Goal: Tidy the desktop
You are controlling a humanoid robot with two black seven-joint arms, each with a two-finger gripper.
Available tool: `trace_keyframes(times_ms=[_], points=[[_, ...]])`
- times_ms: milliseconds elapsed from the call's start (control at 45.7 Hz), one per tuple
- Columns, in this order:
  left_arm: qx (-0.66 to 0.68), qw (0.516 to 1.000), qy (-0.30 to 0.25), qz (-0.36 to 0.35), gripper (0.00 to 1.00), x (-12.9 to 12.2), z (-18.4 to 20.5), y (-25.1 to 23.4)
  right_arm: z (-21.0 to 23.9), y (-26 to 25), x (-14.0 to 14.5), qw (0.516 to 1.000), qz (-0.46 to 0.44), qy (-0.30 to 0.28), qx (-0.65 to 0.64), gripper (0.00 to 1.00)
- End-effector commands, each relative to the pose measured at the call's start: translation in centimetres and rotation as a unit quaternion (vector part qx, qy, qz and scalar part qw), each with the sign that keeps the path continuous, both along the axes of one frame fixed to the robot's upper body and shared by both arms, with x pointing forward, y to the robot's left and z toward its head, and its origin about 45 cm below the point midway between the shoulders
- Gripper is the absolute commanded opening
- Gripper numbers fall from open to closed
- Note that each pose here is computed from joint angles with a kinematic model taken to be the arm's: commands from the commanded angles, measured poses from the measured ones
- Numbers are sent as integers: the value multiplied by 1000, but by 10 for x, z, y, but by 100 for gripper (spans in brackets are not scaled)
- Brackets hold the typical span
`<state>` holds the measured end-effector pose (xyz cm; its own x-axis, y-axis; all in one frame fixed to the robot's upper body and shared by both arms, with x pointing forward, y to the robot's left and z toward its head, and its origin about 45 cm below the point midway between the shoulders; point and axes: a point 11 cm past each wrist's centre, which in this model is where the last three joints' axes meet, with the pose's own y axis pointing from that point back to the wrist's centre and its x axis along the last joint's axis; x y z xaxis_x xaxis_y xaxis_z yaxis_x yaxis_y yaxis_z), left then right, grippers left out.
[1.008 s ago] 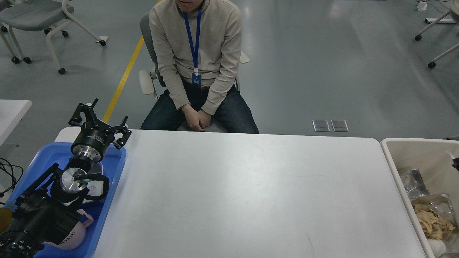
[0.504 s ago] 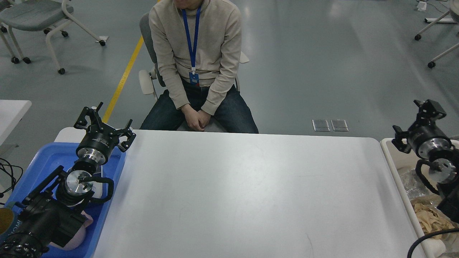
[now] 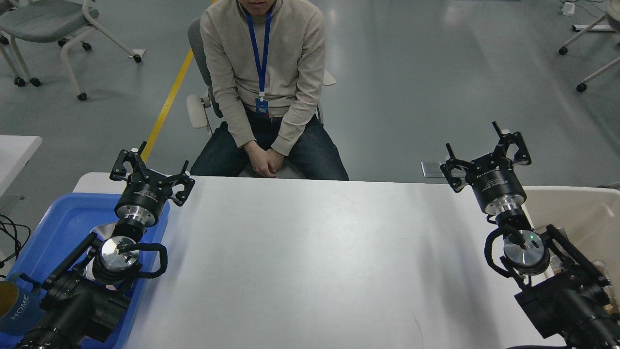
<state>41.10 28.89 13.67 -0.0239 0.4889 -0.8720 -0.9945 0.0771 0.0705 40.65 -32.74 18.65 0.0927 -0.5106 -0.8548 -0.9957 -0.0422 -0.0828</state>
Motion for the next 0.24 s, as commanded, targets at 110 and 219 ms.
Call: trace_keyframes(times_ms=[110,219], points=[[-18,1000,8,24,96,-16,-1,6,-23,-4,-28,1000,-9,15,21,100],[-26,999,5,37,96,-18,-1,13,-31,-1,-39,999,-7,20,27,100]])
